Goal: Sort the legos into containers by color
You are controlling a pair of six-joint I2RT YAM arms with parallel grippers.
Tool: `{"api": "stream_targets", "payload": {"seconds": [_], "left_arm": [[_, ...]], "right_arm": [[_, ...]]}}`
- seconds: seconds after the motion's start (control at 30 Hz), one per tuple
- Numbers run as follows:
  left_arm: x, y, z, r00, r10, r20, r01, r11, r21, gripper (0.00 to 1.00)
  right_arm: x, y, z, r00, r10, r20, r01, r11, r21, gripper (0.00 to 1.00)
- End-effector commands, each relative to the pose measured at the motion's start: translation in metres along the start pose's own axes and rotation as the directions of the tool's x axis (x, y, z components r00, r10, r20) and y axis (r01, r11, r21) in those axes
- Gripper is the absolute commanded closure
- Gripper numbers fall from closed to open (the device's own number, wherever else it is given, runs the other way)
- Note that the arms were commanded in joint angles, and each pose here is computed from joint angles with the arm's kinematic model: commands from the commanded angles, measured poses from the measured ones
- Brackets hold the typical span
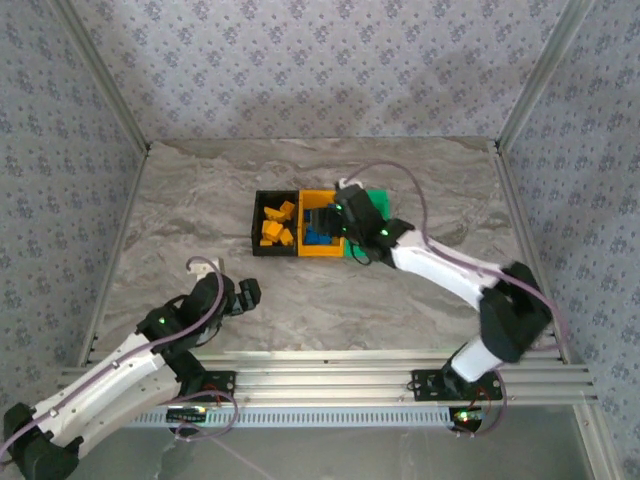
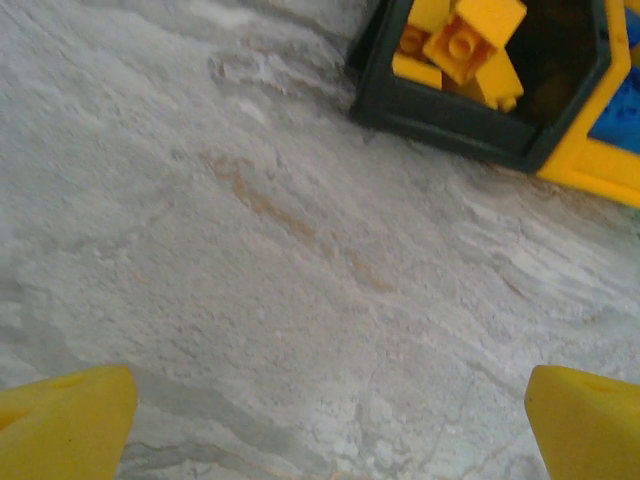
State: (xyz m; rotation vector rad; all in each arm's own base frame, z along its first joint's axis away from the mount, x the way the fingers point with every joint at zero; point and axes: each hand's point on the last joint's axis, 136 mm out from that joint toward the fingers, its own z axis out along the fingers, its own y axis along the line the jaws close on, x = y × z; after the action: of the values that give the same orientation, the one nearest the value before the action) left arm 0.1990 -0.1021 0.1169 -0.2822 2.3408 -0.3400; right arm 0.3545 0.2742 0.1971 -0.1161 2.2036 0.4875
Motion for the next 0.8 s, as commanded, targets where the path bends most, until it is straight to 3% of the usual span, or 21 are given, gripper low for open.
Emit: {"api": "stream_targets", "payload": {"seconds": [0.0,0.1,0.23,0.37,0.47,0.6,0.67,0.77], "left_arm": [[-0.043,-0.008,-0.01,0.99,0.015,0.14,-0.008,0.999,-0.048,0.0],[-0.067,-0.023,-0.006,0.966,0.083,0.244,-0.076,0.996,-0.037,0.0],[-0.105,-0.013,-0.002,0.904,0.144,0.402,-0.079,0.982,-0.174,0.0],[-0.146,0.015,0.011,0.867,0.2,0.457,-0.051,0.947,-0.316,0.0],[-0.17,0.05,0.025,0.865,0.256,0.432,-0.033,0.888,-0.459,0.0],[-0.177,0.103,0.057,0.909,0.239,0.34,0.005,0.811,-0.585,0.0],[-0.172,0.114,0.075,0.921,0.254,0.294,-0.031,0.802,-0.596,0.0],[-0.168,0.112,0.093,0.886,0.327,0.328,-0.094,0.82,-0.565,0.0]], "right_arm": [[-0.006,-0.024,-0.035,0.992,0.024,0.122,-0.029,0.999,0.035,0.2],[0.011,-0.055,-0.052,0.986,0.074,0.149,-0.089,0.991,0.1,0.01],[0.038,-0.1,-0.066,0.974,0.157,0.162,-0.193,0.953,0.233,0.0],[0.051,-0.125,-0.079,0.962,0.188,0.197,-0.241,0.926,0.292,0.0],[0.052,-0.132,-0.082,0.963,0.187,0.193,-0.238,0.927,0.289,0.0],[0.053,-0.144,-0.084,0.969,0.176,0.175,-0.226,0.918,0.325,0.0],[0.054,-0.148,-0.085,0.971,0.166,0.173,-0.216,0.917,0.336,0.0],[0.055,-0.154,-0.089,0.972,0.146,0.185,-0.204,0.914,0.352,0.0]]}}
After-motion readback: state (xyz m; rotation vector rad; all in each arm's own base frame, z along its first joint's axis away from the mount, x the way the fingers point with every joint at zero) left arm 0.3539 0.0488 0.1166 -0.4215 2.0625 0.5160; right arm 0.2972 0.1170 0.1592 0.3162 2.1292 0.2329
